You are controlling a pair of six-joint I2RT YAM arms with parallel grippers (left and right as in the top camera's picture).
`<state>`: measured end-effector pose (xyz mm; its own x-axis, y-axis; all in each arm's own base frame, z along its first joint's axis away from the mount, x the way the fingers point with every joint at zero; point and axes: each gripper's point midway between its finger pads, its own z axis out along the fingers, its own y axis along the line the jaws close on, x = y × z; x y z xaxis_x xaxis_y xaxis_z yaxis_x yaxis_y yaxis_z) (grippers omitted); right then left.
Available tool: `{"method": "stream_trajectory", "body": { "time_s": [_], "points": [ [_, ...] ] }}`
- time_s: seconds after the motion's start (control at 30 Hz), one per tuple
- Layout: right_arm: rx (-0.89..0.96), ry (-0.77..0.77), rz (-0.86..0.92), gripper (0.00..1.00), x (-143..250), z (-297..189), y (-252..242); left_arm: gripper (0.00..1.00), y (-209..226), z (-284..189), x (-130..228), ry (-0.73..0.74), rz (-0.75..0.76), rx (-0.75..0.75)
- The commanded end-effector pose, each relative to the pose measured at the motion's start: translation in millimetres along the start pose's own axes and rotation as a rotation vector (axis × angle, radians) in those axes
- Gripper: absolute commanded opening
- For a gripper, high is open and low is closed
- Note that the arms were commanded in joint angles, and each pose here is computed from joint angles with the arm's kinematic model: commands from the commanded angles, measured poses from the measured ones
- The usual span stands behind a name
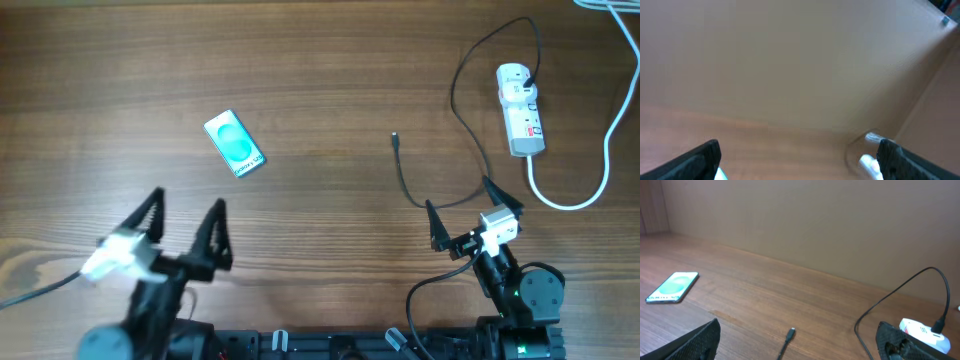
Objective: Plug charger to phone and switch on socket
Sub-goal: 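Raise the left arm and move the left gripper over the phone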
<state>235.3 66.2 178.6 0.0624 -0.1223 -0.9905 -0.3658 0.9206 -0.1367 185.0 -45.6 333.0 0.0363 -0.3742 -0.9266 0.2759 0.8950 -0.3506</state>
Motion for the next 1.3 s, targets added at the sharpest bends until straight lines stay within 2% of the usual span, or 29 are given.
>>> {"method": "stream_trajectory", "body": {
  "time_s": [0.0,0.1,0.23,0.3,0.33,0.47,0.57,0.6,0.63,0.67,0.93,1.27],
  "points": [
    [-0.014,-0.010,-0.001,1.00,-2.1,-0.2,2.8,1.00,-33.6,-11.3,-75.7,0.000,-0.004,0.021],
    [-0.014,-0.010,-0.001,1.00,-2.1,-0.2,2.8,1.00,-48.2,2.7,-115.8,0.141,0.000,-0.033],
    [-0.014,-0.010,-0.001,1.00,-2.1,-0.2,2.8,1.00,-47.4,49.6,-122.8,0.444,0.048,-0.137],
    [-0.014,-0.010,-0.001,1.00,-2.1,-0.2,2.8,1.00,-36.8,74.7,-107.1,0.609,0.052,-0.207],
    [-0.014,-0.010,-0.001,1.00,-2.1,-0.2,2.8,1.00,-26.6,91.3,-88.0,0.730,0.047,-0.257],
    [-0.014,-0.010,-0.001,1.00,-2.1,-0.2,2.8,1.00,-0.4,127.6,-25.3,0.990,0.028,-0.344],
    [-0.014,-0.010,-0.001,1.00,-2.1,-0.2,2.8,1.00,15.5,148.8,12.4,1.111,0.020,-0.384],
    [-0.014,-0.010,-0.001,1.00,-2.1,-0.2,2.8,0.81,21.5,154.6,27.2,1.158,0.016,-0.400],
    [-0.014,-0.010,-0.001,1.00,-2.1,-0.2,2.8,0.21,25.3,157.9,36.3,1.187,0.014,-0.410],
    [-0.014,-0.010,-0.001,1.00,-2.1,-0.2,2.8,0.04,27.8,160.0,42.5,1.206,0.013,-0.416],
    [-0.014,-0.010,-0.001,1.00,-2.1,-0.2,2.8,0.04,31.6,166.4,60.7,1.260,-0.006,-0.419],
    [-0.014,-0.010,-0.001,1.00,-2.1,-0.2,2.8,0.04,30.6,166.9,61.0,1.247,-0.063,-0.453]
  ]
}}
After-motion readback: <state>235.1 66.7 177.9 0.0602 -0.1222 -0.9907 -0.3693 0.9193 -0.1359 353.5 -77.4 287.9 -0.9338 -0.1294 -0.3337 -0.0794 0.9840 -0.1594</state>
